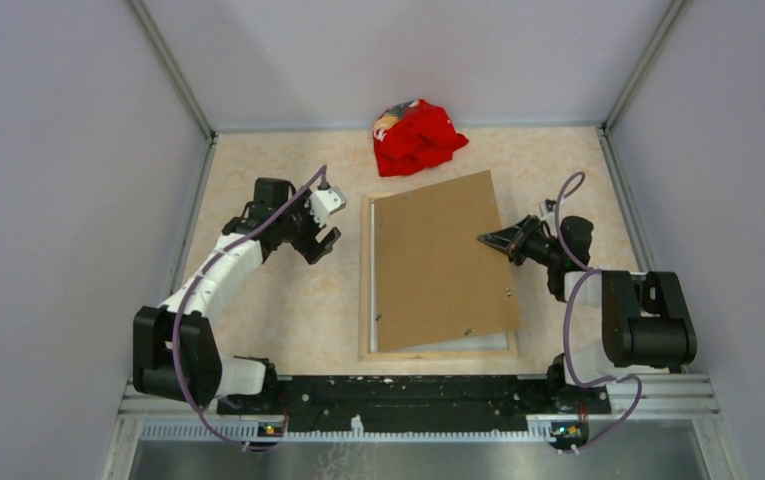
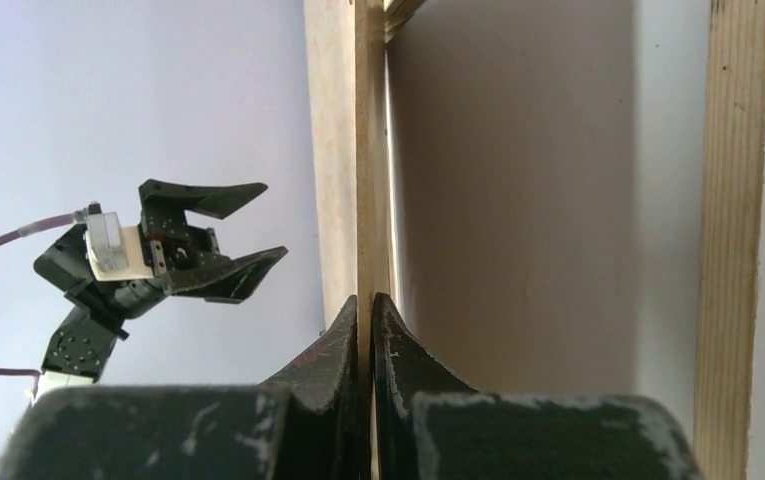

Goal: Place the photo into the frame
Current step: Turn over the photo frame item on the photo frame, then install the photo frame at the center of the board.

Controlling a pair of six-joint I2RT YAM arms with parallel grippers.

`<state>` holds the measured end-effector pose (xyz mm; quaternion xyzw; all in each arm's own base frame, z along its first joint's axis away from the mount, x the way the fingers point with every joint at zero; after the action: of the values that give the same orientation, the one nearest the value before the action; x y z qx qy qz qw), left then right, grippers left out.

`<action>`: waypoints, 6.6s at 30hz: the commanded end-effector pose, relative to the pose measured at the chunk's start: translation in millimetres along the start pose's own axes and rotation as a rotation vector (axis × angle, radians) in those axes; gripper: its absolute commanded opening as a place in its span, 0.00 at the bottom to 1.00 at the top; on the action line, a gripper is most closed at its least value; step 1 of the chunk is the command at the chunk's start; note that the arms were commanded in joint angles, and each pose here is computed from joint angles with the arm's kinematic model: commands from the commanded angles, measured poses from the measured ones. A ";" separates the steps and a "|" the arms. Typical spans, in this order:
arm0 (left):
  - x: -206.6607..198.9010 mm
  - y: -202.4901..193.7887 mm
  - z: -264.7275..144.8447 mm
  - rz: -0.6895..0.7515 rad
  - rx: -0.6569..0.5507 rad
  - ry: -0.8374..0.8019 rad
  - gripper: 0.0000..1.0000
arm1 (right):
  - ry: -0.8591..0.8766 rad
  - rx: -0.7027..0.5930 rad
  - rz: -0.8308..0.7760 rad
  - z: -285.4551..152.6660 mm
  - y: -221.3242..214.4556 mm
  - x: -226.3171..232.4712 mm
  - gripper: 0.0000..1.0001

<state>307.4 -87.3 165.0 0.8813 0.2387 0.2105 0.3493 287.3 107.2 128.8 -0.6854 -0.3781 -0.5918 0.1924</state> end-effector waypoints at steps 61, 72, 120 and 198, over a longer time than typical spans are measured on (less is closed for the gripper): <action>-34.2 -14.0 26.8 0.019 0.026 -0.158 0.92 | -0.604 0.112 -0.460 25.1 -38.7 -30.9 0.70; -36.6 -18.8 31.4 0.012 0.029 -0.167 0.91 | -0.701 0.138 -0.600 40.2 -42.0 -10.6 0.82; -35.4 -15.1 23.3 0.039 0.033 -0.163 0.91 | -0.886 0.116 -0.817 41.3 -53.1 39.5 0.99; -59.2 -44.5 71.6 -0.221 0.157 -0.447 0.07 | -0.128 0.415 -0.758 121.5 -300.3 27.2 0.00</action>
<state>282.5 -126.5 75.3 0.8968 0.2699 -0.0503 0.3469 138.7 376.4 60.3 -0.4932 -0.7335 -0.4615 0.0752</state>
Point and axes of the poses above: each gripper's point midway between its finger pads, its own z axis out along the fingers, its own x axis along the line the jaws close on, y = z × x, the point moved 5 cm from there along -z, back along the fingers, and after that the axes turned 1 degree about z, right-handed, at the moved point
